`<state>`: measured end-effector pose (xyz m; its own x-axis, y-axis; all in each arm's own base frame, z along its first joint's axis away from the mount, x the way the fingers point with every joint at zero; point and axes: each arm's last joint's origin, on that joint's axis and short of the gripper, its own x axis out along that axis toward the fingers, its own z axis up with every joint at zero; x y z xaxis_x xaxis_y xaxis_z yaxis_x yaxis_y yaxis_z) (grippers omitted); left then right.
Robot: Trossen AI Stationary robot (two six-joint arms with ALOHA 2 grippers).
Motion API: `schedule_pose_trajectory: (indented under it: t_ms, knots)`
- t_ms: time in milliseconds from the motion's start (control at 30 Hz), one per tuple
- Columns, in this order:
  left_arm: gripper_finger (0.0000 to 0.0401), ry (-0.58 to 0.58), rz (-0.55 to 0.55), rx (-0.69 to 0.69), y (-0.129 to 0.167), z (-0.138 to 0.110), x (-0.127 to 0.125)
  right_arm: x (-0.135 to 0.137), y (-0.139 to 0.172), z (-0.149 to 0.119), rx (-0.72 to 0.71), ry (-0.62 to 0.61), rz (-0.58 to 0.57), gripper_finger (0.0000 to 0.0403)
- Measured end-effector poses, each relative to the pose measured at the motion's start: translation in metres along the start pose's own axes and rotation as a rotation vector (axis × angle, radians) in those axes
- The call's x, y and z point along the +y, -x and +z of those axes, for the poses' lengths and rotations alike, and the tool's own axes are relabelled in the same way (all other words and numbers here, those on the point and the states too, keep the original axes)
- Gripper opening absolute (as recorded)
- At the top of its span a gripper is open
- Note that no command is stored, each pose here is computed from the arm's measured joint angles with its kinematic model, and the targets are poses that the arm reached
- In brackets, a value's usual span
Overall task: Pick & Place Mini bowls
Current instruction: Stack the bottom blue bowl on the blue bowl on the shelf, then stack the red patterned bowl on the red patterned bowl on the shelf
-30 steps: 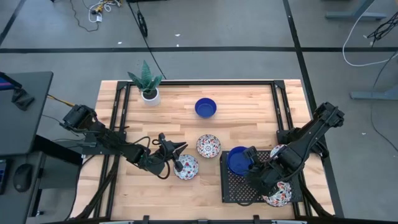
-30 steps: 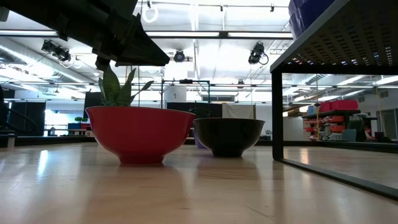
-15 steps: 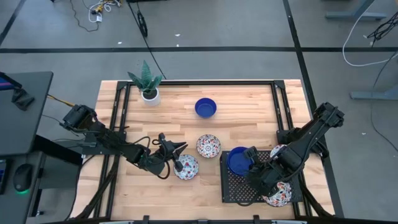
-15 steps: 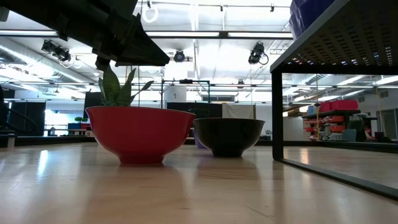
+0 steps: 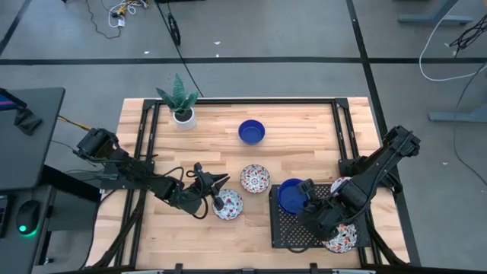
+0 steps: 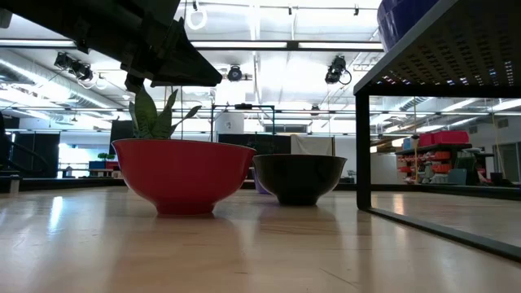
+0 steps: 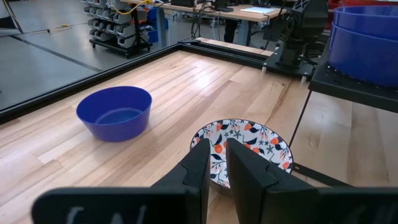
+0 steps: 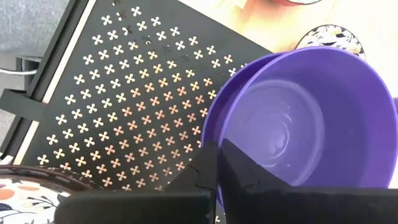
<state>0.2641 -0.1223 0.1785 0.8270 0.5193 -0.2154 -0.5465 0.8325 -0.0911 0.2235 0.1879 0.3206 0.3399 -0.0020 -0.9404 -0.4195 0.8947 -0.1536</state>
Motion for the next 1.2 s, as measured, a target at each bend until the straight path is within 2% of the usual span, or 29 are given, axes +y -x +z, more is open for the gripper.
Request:
schedule_pose_trajectory:
  t_ms: [233, 700, 1200]
  knots:
    - [0.0055, 0.000, -0.006, 0.003, 0.000, 0.000, 0.000, 0.001, -0.007, -0.003, 0.016, 0.002, -0.001, 0.0007]
    - [0.0055, 0.003, -0.006, 0.003, 0.000, 0.000, 0.000, 0.003, -0.015, -0.005, 0.011, 0.007, 0.010, 0.0036]
    - [0.0055, 0.004, -0.006, 0.003, 0.000, 0.000, 0.000, 0.002, -0.013, -0.005, 0.006, 0.011, -0.003, 0.0088]
